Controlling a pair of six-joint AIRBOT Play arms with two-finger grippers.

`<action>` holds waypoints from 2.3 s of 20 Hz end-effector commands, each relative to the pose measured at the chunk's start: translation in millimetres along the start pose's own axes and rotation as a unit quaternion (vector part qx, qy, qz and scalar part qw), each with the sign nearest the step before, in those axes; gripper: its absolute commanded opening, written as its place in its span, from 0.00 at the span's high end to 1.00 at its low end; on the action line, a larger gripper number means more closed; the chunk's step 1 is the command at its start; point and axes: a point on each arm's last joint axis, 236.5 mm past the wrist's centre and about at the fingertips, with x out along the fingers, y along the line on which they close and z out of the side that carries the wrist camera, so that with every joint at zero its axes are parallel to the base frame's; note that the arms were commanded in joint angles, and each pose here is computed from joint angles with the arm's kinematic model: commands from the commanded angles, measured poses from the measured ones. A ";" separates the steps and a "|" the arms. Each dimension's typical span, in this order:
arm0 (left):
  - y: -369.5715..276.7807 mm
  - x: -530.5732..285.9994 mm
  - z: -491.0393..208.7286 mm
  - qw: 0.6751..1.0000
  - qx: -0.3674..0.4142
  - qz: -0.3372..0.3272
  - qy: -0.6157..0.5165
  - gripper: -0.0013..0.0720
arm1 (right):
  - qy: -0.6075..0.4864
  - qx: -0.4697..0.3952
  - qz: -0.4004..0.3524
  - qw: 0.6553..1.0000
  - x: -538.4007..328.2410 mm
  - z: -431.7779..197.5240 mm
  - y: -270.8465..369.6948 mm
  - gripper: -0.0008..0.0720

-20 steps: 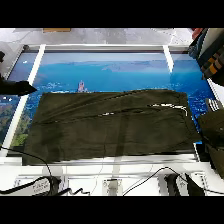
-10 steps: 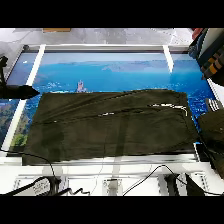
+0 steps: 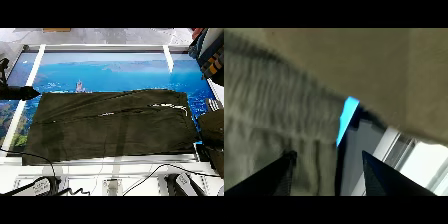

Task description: Fold the clothes and pants, and hang the long-sleeved shirts on hangers.

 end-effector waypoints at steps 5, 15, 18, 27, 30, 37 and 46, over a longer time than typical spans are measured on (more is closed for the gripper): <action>-0.4 1.4 -1.1 1.000 -0.008 -0.002 0.003 0.96 | 0.005 -0.013 0.070 0.997 16.5 13.2 5.8 0.45; 5.6 -0.2 -6.6 0.997 -0.070 0.010 0.013 0.97 | 0.004 -0.090 0.107 0.990 28.5 14.0 19.8 0.94; 45.6 -23.8 -45.2 0.983 -0.104 0.127 0.079 0.97 | -0.004 -0.097 0.113 0.989 19.1 15.0 24.9 0.94; 93.8 -67.2 -268.2 0.913 -0.244 0.219 0.244 0.57 | 0.008 -0.099 0.126 0.987 12.9 7.2 30.9 0.94; 99.5 -63.0 -311.0 0.907 -0.259 0.202 0.264 0.57 | 0.013 -0.099 0.127 0.987 12.6 5.0 31.4 0.94; 137.0 -74.5 -324.2 0.907 -0.269 0.227 0.231 0.25 | 0.023 -0.101 0.131 0.986 12.0 0.1 32.6 0.94; 145.7 -49.9 -344.9 0.918 -0.233 0.172 0.272 0.29 | 0.053 -0.104 0.142 0.983 9.5 -14.6 35.8 0.94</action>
